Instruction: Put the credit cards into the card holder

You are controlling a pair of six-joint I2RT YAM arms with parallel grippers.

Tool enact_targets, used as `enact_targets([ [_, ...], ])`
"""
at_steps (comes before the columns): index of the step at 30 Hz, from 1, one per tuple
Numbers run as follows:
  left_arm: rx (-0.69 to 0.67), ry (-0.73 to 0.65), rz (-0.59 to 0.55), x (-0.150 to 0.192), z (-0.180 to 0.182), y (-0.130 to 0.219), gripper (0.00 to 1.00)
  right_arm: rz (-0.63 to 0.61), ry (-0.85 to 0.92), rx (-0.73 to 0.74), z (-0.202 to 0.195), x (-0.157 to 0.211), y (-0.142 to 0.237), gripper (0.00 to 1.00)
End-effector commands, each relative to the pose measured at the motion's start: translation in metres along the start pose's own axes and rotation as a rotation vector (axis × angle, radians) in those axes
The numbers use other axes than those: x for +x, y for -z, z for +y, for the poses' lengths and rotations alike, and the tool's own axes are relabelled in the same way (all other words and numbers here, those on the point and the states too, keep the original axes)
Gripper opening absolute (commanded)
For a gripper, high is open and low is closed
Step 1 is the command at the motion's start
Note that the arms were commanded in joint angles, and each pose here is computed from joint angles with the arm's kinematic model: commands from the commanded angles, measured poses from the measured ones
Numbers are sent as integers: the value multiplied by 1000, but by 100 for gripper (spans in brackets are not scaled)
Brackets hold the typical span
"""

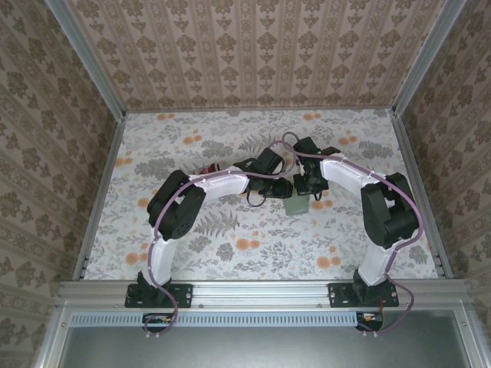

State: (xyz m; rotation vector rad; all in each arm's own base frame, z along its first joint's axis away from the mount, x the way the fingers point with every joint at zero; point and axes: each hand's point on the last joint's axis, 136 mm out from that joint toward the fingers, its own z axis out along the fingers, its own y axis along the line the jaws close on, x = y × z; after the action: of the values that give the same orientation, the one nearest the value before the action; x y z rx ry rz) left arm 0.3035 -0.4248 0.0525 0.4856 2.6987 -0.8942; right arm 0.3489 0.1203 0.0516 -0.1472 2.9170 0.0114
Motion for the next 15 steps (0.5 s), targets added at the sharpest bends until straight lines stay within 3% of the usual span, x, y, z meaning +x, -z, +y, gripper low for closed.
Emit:
enact_targets([
  [1, 4, -17, 26, 2, 1, -8, 35, -19, 4, 29, -8, -1, 14, 8],
  [8, 2, -10, 33, 7, 3, -10, 35, -77, -24, 9, -14, 2, 29, 4],
  [15, 5, -9, 44, 10, 3, -15, 35, -178, -33, -177, 8, 5, 39, 3],
])
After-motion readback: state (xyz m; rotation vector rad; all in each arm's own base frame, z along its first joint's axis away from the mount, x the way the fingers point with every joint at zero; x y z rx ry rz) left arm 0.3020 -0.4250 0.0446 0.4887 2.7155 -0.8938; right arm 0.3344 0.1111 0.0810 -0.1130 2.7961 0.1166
